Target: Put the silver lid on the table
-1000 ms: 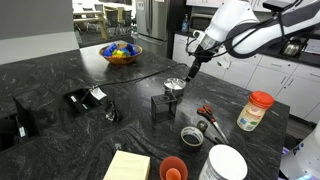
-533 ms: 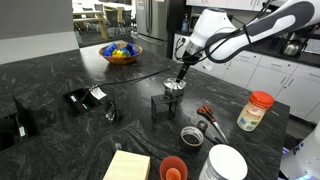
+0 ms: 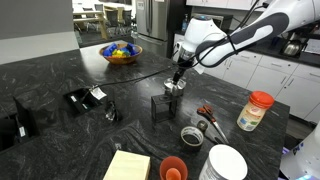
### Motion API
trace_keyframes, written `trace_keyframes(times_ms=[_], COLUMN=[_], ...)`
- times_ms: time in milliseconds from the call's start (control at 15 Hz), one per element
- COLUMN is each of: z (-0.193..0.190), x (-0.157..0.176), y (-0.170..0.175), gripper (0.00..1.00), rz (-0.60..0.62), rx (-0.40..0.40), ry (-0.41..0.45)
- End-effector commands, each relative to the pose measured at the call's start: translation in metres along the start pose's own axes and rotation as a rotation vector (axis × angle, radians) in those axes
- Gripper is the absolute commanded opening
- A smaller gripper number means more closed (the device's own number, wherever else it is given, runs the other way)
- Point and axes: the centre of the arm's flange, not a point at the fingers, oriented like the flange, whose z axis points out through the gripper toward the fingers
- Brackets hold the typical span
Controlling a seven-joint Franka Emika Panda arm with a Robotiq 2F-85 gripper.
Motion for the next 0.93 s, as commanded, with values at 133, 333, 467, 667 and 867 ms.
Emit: trace_keyframes(times_ms=[133,333,467,667,867], z=[0.006,0.007,0.005,0.005,0.004], x=[0.005,0.006,0.008,0.009,0.009], y=[-0.001,-0.003,-0.004,-0.008,-0.013], gripper=[0.84,0.6,0.46,0.26,0.05], rz=[0.038,0.047,0.05,0.046,0.036], rx=[-0.011,-0.01,-0.006,0.003,0.012], ry=[-0.033,-0.028,-0.021,-0.021,-0.018])
